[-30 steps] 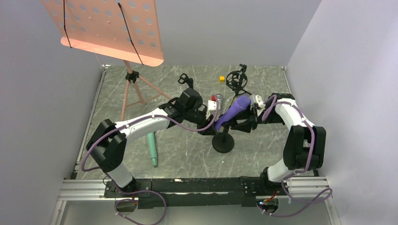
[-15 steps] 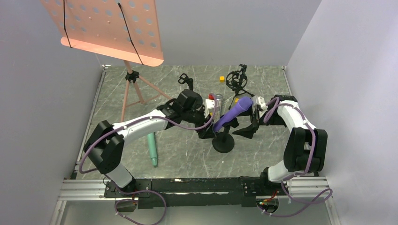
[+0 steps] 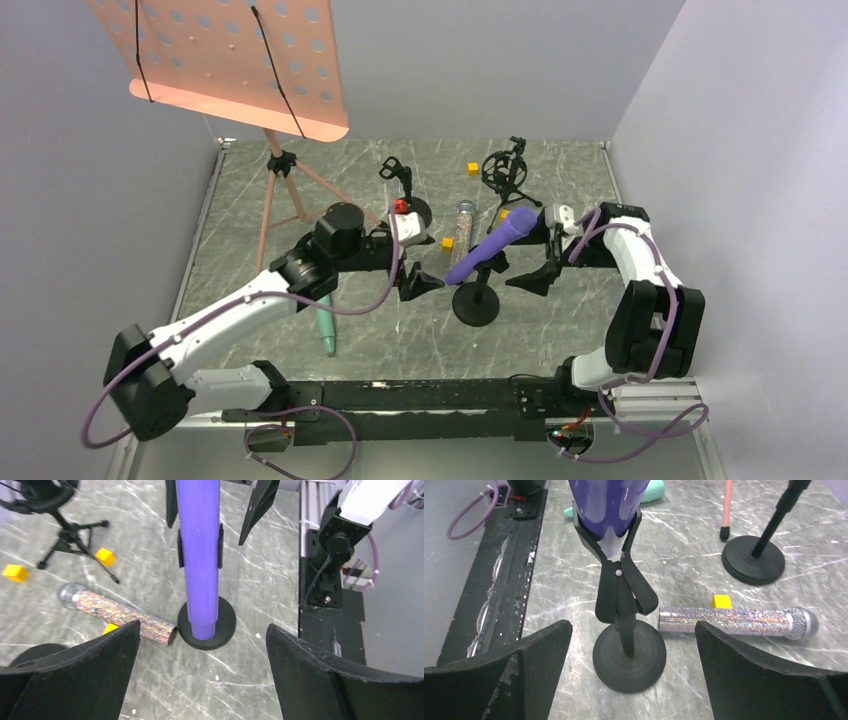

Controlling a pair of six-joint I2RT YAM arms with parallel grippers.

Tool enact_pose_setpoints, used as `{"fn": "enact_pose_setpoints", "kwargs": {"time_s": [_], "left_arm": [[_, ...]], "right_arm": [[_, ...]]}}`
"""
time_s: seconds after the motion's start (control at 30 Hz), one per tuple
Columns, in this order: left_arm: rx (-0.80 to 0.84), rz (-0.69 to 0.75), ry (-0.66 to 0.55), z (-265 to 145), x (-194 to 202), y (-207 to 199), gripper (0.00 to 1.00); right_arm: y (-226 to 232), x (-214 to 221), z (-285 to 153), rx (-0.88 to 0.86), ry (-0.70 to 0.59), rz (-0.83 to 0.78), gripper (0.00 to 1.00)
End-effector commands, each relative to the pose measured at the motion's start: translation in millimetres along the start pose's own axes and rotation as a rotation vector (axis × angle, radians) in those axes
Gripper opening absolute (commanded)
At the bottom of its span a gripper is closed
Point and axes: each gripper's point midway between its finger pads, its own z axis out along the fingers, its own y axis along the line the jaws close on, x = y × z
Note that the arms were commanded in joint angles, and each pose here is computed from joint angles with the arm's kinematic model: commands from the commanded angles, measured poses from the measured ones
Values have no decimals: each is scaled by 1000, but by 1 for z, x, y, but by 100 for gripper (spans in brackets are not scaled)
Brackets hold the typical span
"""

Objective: Attach the microphones to the stand

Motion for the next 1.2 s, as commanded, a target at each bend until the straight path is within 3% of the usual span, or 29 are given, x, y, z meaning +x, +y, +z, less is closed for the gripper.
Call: {"fn": "enact_pose_setpoints", "kwargs": {"time_s": [0.0, 0.1, 0.27, 0.4, 0.83, 1.17], "left_arm": [[-158, 13, -152, -16, -25, 18, 99], [-97, 16, -182, -16, -30, 9, 99], [-27, 83, -122, 6, -30, -3, 99], [5, 175, -123, 24, -37, -13, 99], [12, 167, -172, 67, -47, 0, 99], [12, 90, -154, 87, -47, 5, 76]], "right_arm": [[-5, -14, -15, 43, 64, -72, 100], [-2, -20, -24, 79, 113, -42, 100], [-14, -21, -40, 243, 220, 55, 100], [-17, -19, -41, 375, 191, 73, 100], [-10, -10, -37, 339, 186, 89, 100], [-11, -12, -39, 367, 187, 66, 100]]}}
